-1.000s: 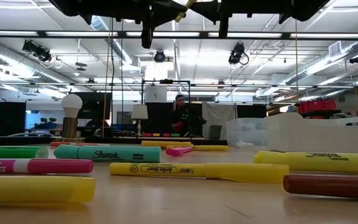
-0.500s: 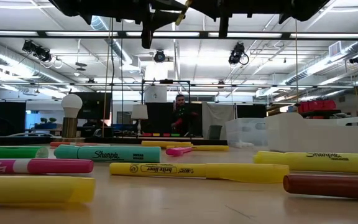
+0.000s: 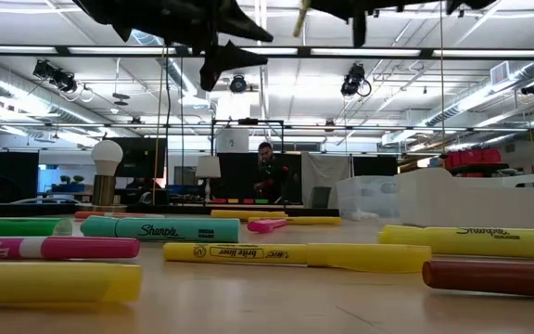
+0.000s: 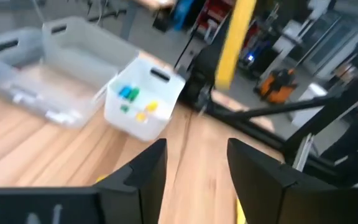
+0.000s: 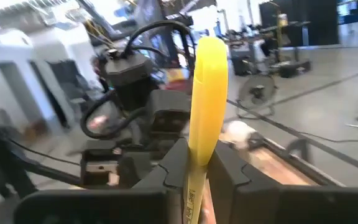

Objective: Pick & Place Markers
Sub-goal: Put the yellow pen into the gray bin

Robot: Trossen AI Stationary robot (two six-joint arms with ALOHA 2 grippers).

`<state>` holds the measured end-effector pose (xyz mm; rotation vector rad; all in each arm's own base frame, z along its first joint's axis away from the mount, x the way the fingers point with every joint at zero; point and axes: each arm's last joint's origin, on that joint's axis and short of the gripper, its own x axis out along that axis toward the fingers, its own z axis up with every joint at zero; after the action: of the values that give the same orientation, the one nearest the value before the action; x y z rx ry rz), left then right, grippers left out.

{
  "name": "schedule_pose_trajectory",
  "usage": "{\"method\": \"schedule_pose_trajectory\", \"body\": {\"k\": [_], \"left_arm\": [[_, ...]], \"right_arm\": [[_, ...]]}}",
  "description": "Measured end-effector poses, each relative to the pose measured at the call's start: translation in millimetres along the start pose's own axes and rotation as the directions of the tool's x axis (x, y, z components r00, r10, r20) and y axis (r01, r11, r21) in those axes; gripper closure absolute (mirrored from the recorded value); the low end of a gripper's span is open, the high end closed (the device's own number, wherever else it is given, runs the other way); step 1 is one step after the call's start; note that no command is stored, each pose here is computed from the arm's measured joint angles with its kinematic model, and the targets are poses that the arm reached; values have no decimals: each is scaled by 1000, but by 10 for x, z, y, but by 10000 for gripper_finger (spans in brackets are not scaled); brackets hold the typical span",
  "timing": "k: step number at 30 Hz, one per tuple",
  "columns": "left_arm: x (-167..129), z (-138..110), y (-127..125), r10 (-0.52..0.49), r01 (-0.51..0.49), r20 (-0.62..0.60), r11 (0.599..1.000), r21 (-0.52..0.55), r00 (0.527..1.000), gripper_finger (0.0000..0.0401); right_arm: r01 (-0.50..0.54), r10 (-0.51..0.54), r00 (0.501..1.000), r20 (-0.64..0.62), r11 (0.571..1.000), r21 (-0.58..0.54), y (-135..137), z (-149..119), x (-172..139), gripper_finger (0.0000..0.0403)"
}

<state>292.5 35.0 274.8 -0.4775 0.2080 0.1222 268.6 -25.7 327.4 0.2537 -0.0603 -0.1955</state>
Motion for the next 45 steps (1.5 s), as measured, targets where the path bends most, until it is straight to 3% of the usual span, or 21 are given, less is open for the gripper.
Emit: {"method": "schedule_pose_trajectory", "body": {"k": [6, 10, 13, 19, 22, 25, 34, 37, 42, 45], "left_arm": [[-1, -47, 23, 24, -24, -49, 1000, -2, 999, 220], [-2, -45, 27, 29, -29, -46, 1000, -2, 999, 223], [-2, -44, 30, 33, -33, -44, 999, -2, 998, 224], [-2, -46, 32, 34, -34, -47, 999, -1, 998, 224], [-2, -42, 33, 34, -34, -44, 999, -3, 998, 224], [-2, -36, 30, 30, -30, -37, 1000, -2, 999, 224], [-2, -40, 32, 32, -32, -41, 999, -3, 999, 224], [-2, -45, 35, 34, -34, -46, 999, -3, 998, 224], [-3, -39, 31, 31, -31, -39, 1000, -3, 999, 224], [-2, -38, 30, 30, -30, -38, 1000, -3, 999, 224]], "right_arm": [[152, -159, 980, -124, 987, -58, -116, 120, -398, 366], [279, -292, 932, -213, 956, -92, -225, 174, -686, 366], [414, -425, 856, -295, 905, -101, -301, 276, -876, 366], [680, -631, 597, -494, 726, -106, -549, 386, -1186, 366], [783, -658, 444, -608, 615, -94, -714, 310, -1326, 366], [848, -657, 327, -680, 521, -95, -876, 278, -1422, 366], [901, -607, 155, -779, 411, -141, -1621, 169, -1273, 366], [900, -596, 153, -788, 414, -138, -1762, 101, -1147, 366], [933, -592, 112, -798, 338, -120, -2052, -50, -981, 366], [945, -570, 25, -821, 281, -167, -2228, -223, -916, 366]]}}
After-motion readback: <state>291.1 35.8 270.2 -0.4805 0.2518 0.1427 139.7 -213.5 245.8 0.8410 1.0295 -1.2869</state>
